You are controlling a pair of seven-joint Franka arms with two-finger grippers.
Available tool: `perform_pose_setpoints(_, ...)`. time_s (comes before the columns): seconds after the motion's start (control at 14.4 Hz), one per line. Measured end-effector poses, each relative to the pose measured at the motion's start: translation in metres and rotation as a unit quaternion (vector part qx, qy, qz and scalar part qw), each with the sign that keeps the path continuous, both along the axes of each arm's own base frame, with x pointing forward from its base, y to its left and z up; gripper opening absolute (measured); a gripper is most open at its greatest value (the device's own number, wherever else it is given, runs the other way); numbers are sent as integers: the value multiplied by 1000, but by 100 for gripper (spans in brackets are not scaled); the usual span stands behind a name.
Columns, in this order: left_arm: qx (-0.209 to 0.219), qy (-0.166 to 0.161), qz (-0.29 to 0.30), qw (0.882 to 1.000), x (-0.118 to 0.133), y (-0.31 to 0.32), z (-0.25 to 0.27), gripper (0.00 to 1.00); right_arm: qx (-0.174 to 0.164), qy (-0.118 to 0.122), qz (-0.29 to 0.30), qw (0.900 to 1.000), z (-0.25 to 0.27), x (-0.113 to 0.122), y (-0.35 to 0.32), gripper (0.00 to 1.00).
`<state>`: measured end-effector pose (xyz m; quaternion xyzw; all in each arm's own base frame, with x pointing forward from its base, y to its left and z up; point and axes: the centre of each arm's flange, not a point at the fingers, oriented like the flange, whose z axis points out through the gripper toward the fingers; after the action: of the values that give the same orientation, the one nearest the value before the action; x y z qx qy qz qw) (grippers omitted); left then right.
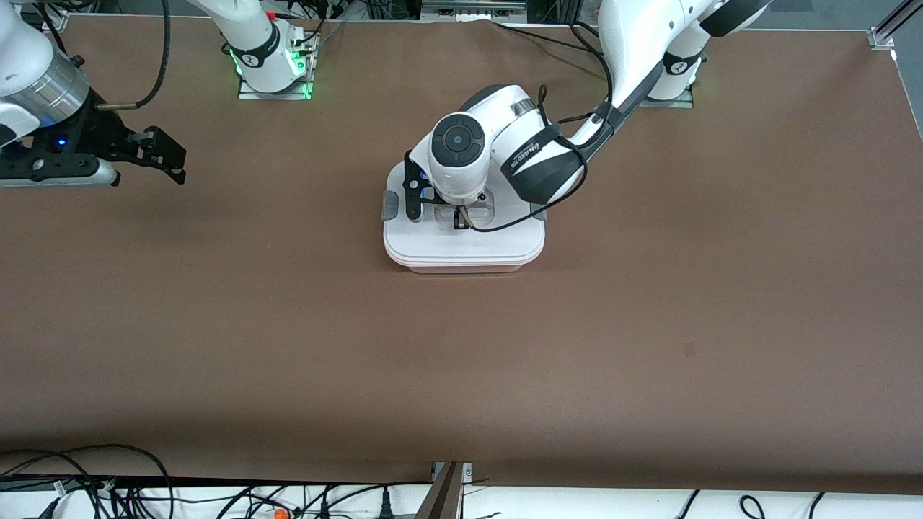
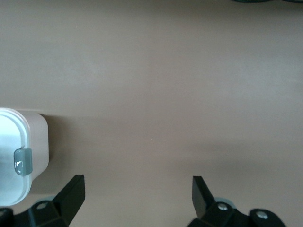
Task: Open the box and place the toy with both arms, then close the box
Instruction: 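Press the lid down and open the left gripper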
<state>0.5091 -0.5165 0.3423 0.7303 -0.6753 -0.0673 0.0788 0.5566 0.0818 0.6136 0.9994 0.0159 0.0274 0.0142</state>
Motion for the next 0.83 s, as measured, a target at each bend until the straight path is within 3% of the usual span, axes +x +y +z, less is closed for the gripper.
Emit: perform_pose_setpoints(0.83,-3,-10,28,1000,6,2,-1,7,8,3,-6,1000,0,3,0,100)
